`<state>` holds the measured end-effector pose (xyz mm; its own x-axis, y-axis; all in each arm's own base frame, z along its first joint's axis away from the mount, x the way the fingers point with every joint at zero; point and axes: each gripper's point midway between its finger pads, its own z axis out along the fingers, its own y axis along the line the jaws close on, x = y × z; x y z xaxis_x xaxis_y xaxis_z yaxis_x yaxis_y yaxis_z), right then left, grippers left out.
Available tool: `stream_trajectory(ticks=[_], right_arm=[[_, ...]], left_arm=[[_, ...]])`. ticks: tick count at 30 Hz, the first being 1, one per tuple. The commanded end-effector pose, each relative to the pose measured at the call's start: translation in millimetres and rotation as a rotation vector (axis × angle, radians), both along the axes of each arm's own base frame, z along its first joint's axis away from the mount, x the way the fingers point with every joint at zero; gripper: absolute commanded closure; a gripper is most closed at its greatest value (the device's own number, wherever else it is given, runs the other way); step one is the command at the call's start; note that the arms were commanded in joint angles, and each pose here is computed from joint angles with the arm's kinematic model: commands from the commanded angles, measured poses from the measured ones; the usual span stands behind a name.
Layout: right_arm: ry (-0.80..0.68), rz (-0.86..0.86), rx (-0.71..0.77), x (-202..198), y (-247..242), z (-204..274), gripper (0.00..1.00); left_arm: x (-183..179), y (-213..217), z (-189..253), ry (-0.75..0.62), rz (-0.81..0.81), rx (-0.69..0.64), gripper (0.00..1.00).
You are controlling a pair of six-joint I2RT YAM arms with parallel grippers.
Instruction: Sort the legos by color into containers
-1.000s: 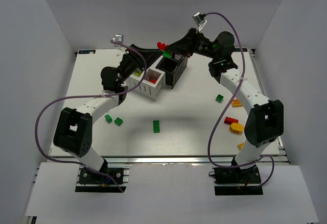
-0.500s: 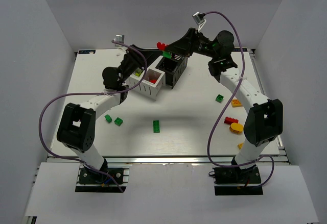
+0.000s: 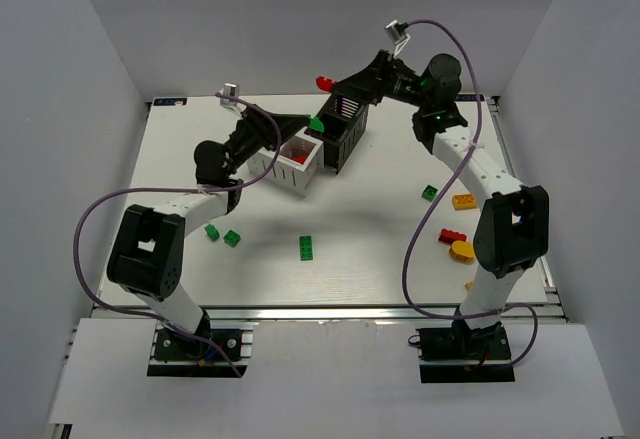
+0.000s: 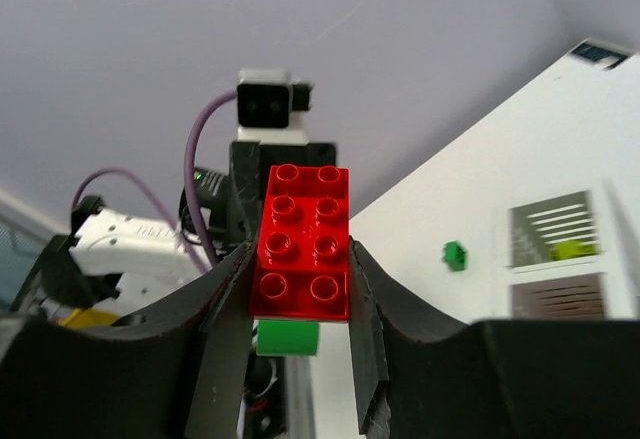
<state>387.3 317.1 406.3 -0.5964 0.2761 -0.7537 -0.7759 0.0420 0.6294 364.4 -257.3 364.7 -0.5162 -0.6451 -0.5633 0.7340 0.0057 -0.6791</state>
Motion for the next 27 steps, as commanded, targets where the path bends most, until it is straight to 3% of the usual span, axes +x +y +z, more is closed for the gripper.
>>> stream_trajectory(ticks=[1,6,10,12,13,14,18,22,27], right_arm=[[-0.131,-0.088,0.052,9.8,-17.8,34.2,1.00],[-0.161,-0.107,0.028,15.5,-19.3,28.0,1.00],[-0.164,-0.154,-0.106,28.6,-19.9,-5.2,1.00],[-0.225,-0.182,-0.174,35.4,-21.0,-19.3,1.00],[-0.195,-0.197,-0.218,38.0,-22.6,-32.7,1.00],[-0.207,-0.198,-0.245,38.0,-20.8,-39.7,1.00],[-0.276,-0.194,-0.389,38.8,-12.6,-73.6,1.00],[-0.368,-0.132,-0.540,37.9,8.8,-111.1,1.00],[-0.403,-0.051,-0.627,30.0,43.8,-148.1,1.00]], left_arm=[[-20.7,9.8,18.5,-0.078,-0.018,0.007,1.00],[-17.1,14.5,4.4,-0.042,-0.003,0.037,1.00],[-1.6,28.5,-12.1,0.017,0.071,0.114,1.00],[11.5,41.3,-26.1,0.071,0.145,0.197,1.00],[14.5,48.0,-20.1,0.024,0.198,0.245,1.00],[22.9,54.6,-37.8,0.118,0.230,0.299,1.00],[35.8,81.8,-50.0,0.184,0.382,0.481,1.00],[31.1,98.3,-59.2,0.239,0.453,0.612,1.00],[16.0,107.9,-58.7,0.268,0.492,0.627,1.00]])
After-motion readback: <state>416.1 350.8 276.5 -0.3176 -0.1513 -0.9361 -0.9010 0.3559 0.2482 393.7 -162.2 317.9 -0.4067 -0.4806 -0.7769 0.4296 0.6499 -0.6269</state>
